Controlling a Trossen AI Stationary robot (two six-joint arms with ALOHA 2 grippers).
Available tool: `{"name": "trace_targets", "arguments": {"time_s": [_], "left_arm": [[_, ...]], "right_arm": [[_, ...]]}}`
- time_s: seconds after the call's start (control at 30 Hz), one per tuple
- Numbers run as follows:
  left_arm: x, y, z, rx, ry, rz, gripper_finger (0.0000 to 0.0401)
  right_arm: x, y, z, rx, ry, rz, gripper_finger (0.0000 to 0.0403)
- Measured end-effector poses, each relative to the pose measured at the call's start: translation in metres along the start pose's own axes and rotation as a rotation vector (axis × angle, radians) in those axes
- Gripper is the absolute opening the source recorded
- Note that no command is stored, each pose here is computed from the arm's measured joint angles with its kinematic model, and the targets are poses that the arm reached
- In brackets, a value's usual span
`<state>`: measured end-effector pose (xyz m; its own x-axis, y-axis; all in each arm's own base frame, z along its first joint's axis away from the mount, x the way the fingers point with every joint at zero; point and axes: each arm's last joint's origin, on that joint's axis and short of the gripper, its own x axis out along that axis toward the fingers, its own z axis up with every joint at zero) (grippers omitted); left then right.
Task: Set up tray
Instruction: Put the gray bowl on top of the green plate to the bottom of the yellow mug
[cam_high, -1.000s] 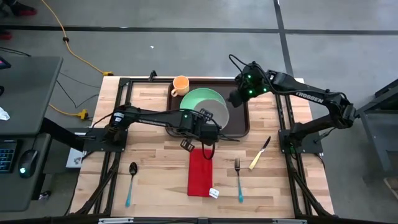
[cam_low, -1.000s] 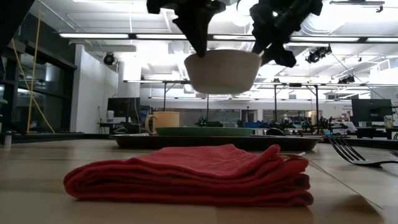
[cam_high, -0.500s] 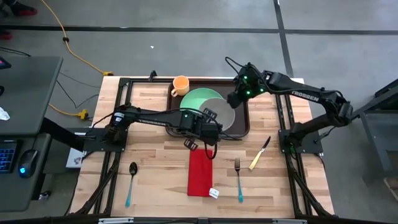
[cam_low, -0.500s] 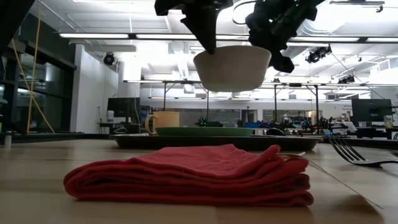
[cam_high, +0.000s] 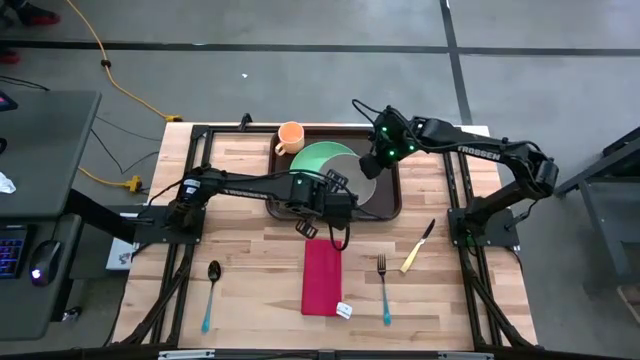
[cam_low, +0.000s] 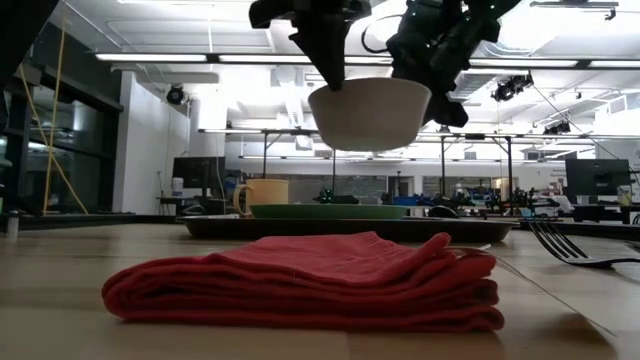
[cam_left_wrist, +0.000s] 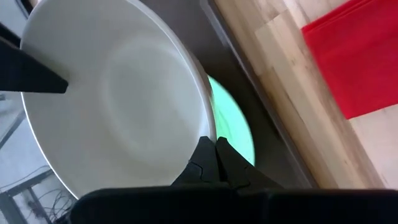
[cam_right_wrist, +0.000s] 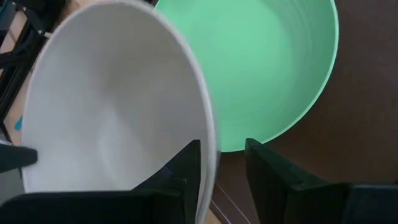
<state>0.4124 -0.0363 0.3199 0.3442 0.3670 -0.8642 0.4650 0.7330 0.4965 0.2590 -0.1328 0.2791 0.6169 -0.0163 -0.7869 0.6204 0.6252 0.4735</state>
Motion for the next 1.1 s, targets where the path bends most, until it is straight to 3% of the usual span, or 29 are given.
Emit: {"name": "trace_targets", "arguments": {"time_s": [0.23,0.53,0.83,1.1], "left_arm": [[0.0001,-0.0001,0.0004,-0.002,-0.013,-0.017,0.0005],[0.0001,0.0003,0.0015,-0.007,-0.029,-0.022,0.0005],[0.0001,0.0004,0.0017,-0.01,-0.032,-0.023,0.0005],[0.0,0.0006,0.0018,-0.038,-0.031,-0.018,0.0034]], "right_arm": [[-0.0001,-0.0016,0.001,-0.002,-0.023,-0.04,0.0091],[0.0,-0.001,0.0016,-0.051,-0.029,-0.037,0.0007],[0.0,-0.0016,0.0019,-0.044,-0.041,-0.061,0.0003],[0.0,-0.0033,0.0001,-0.042,-0.033,-0.098,0.0001]]}}
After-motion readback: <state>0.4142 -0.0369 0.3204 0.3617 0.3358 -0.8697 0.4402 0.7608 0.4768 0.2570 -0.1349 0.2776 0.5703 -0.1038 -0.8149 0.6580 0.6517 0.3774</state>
